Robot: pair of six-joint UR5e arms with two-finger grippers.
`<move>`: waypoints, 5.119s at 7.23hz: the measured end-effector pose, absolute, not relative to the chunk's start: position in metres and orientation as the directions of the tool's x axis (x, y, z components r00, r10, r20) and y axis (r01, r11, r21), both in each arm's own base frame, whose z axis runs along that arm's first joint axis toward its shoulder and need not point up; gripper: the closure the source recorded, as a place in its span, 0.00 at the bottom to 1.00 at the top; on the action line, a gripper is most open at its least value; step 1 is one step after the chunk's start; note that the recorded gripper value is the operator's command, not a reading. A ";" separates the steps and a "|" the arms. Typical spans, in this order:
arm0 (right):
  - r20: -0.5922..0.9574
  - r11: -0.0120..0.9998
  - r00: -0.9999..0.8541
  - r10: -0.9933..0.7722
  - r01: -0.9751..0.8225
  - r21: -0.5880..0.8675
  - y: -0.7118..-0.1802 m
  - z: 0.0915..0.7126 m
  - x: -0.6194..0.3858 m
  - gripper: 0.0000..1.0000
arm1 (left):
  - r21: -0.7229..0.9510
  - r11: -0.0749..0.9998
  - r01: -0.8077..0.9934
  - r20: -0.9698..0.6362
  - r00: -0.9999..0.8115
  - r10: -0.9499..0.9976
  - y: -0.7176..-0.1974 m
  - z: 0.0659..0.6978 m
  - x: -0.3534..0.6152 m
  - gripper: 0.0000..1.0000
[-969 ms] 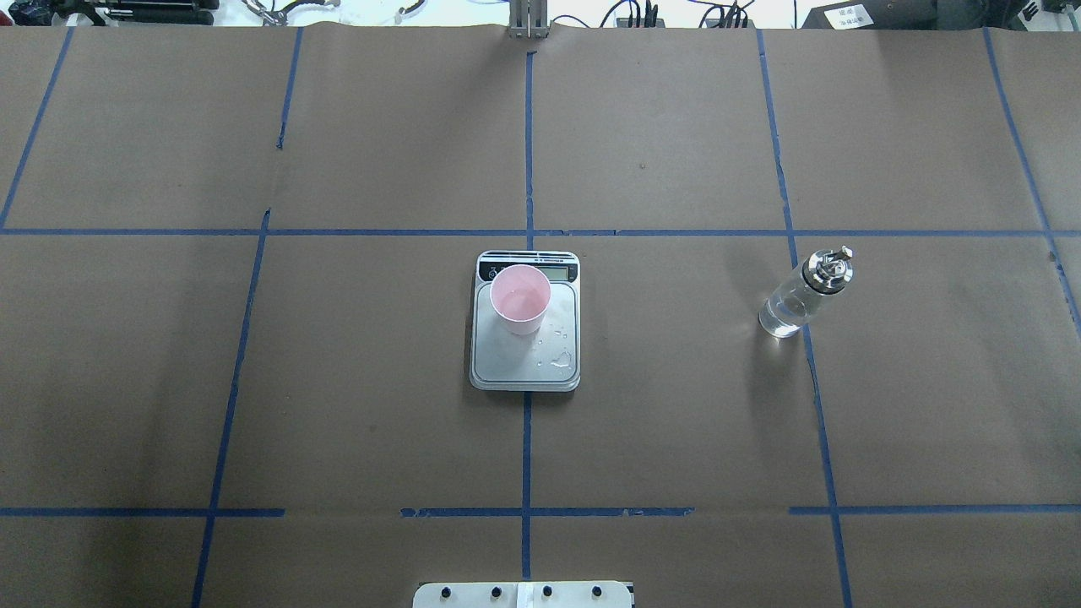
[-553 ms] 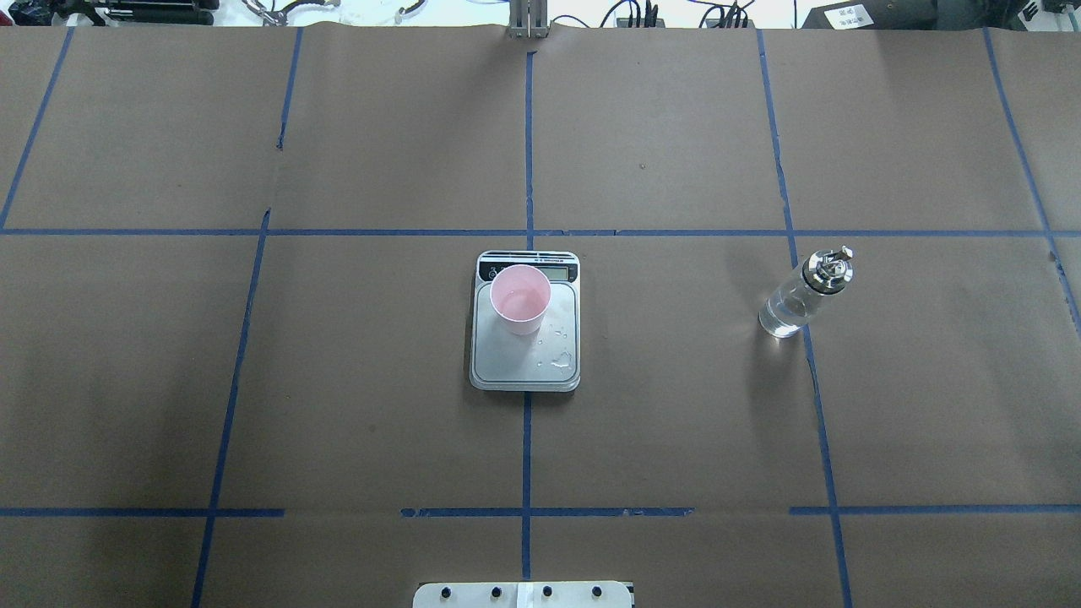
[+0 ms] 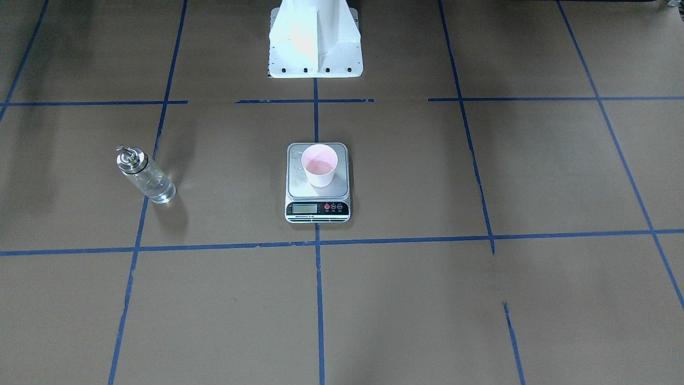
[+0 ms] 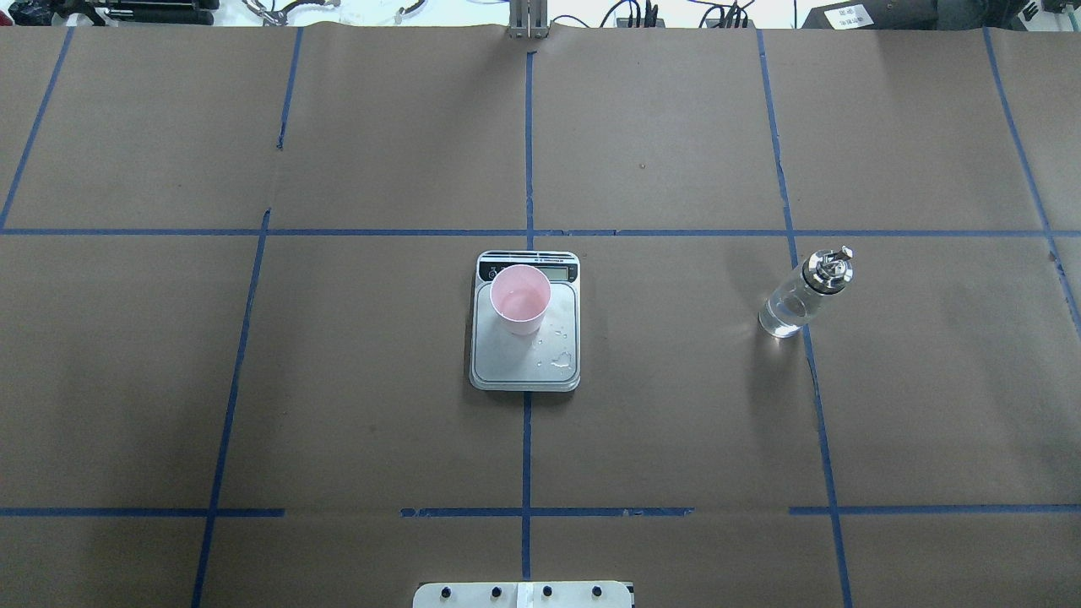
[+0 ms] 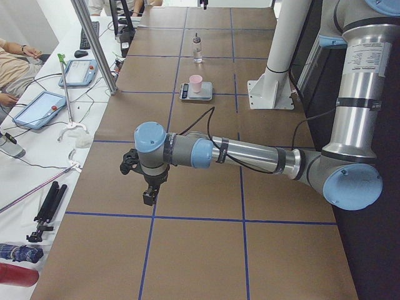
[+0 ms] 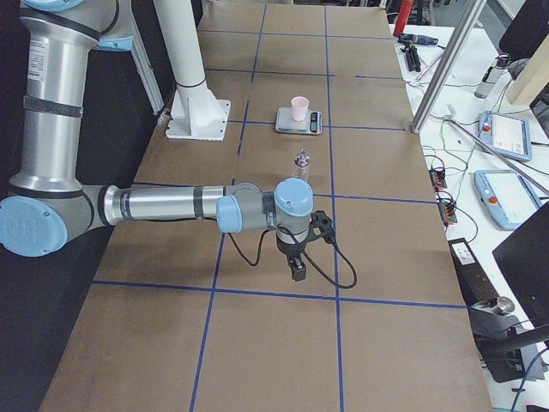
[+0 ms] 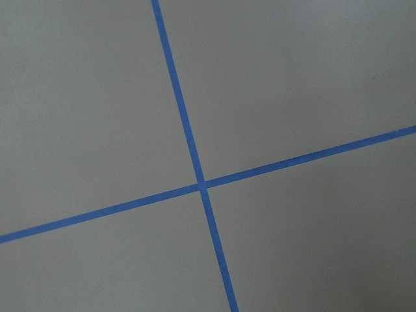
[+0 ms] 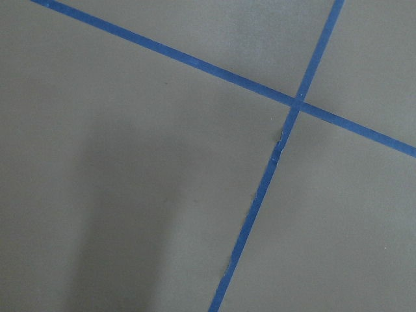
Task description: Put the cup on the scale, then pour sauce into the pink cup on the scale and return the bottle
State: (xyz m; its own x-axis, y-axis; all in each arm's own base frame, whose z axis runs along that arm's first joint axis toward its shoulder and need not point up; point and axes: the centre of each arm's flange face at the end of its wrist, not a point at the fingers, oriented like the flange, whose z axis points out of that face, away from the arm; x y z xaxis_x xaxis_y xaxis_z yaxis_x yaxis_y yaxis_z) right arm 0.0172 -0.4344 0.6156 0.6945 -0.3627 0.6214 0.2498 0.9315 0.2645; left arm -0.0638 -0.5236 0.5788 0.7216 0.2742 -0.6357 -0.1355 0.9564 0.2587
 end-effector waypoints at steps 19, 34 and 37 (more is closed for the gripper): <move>0.636 0.937 0.689 -0.349 0.246 0.247 -0.424 0.621 0.018 0.00 | 0.235 0.963 -0.135 -0.716 0.645 0.265 -0.475 0.600 -0.055 0.00; 0.617 0.939 0.710 -0.340 0.289 0.185 -0.422 0.631 0.010 0.00 | 0.289 0.927 -0.240 -0.661 0.650 0.374 -0.469 0.621 -0.060 0.00; 0.616 0.938 0.707 -0.346 0.285 0.199 -0.422 0.622 0.012 0.00 | 0.291 0.927 -0.239 -0.661 0.650 0.375 -0.470 0.620 -0.060 0.00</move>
